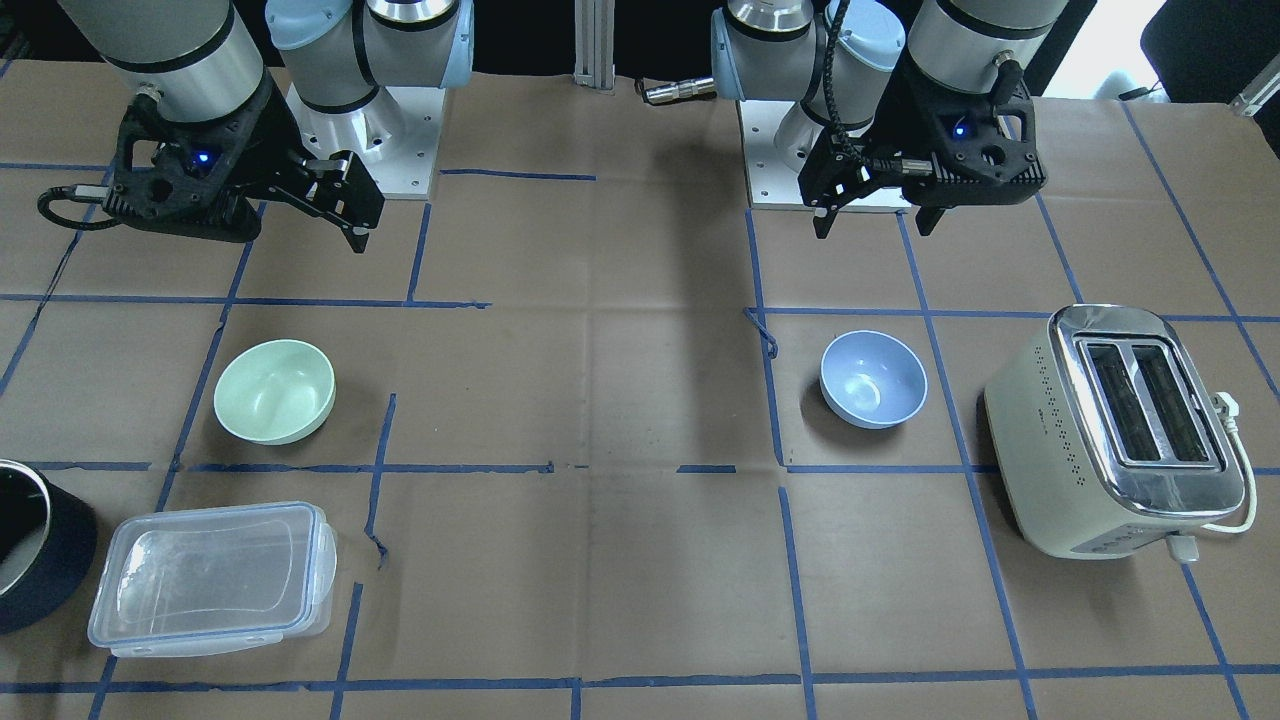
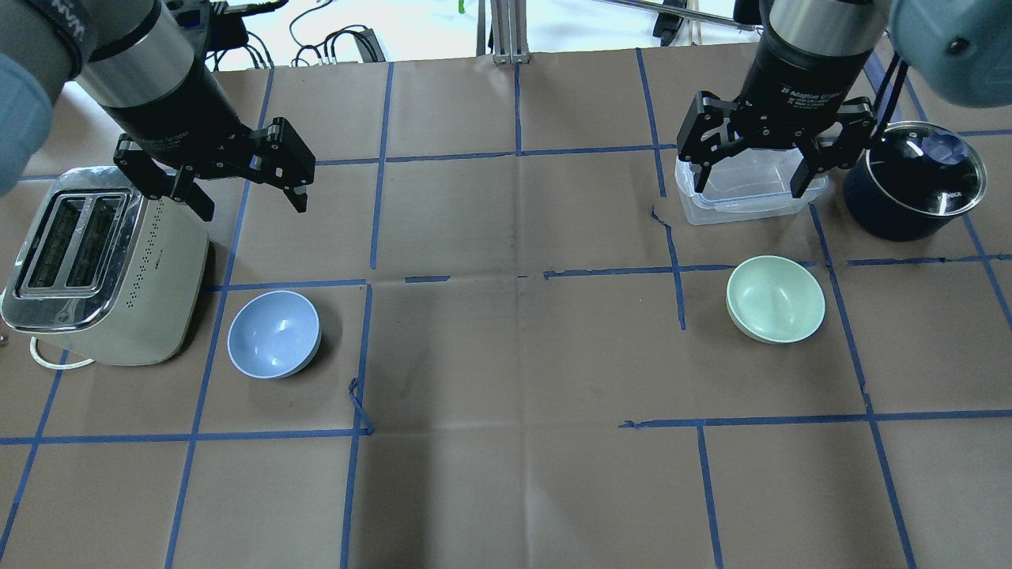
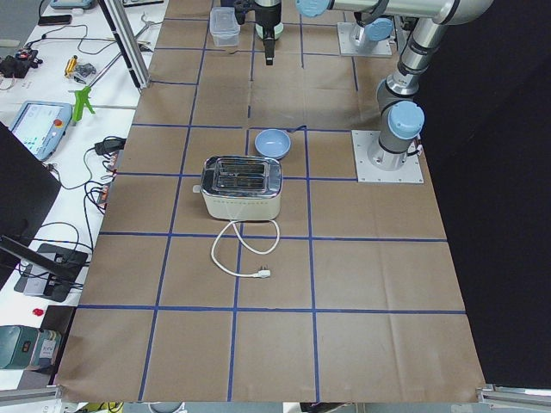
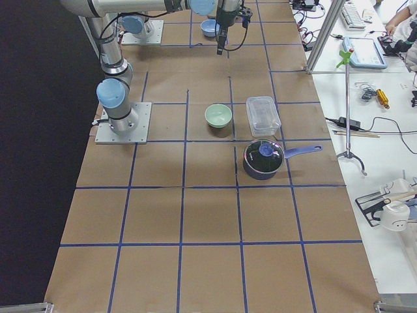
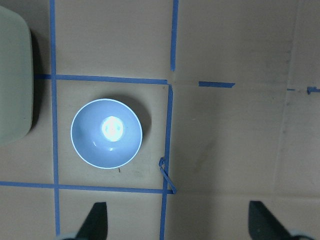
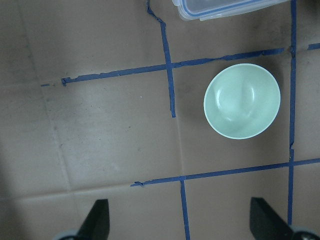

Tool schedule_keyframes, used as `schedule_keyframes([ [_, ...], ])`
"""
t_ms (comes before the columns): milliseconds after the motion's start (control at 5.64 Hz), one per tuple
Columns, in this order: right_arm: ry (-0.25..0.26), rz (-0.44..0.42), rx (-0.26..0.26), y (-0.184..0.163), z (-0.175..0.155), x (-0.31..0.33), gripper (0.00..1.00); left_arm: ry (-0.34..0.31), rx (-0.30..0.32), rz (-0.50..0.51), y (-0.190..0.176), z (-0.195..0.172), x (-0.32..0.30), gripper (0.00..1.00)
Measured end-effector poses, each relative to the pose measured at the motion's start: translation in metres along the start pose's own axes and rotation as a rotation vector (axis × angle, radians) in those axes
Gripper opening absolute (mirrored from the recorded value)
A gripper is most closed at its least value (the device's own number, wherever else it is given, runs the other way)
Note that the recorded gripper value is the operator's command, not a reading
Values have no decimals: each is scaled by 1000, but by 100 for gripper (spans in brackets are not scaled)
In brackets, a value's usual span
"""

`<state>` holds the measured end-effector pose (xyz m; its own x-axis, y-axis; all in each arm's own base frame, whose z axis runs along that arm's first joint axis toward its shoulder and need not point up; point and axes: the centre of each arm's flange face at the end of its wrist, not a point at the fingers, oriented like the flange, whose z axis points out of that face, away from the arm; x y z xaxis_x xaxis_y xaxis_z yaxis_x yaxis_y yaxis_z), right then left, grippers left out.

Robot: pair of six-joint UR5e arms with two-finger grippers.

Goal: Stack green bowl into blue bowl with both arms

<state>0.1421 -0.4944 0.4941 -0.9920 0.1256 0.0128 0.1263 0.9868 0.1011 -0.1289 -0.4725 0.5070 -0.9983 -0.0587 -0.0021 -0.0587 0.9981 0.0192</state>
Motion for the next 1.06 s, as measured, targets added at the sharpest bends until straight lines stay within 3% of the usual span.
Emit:
schedule_keyframes([
  [710, 1, 1, -1, 0, 0, 1, 100, -3, 0, 12, 0, 0, -1, 98],
  [1065, -2, 7, -12, 0, 4, 2, 100, -9, -35, 48, -1, 20, -11, 98],
])
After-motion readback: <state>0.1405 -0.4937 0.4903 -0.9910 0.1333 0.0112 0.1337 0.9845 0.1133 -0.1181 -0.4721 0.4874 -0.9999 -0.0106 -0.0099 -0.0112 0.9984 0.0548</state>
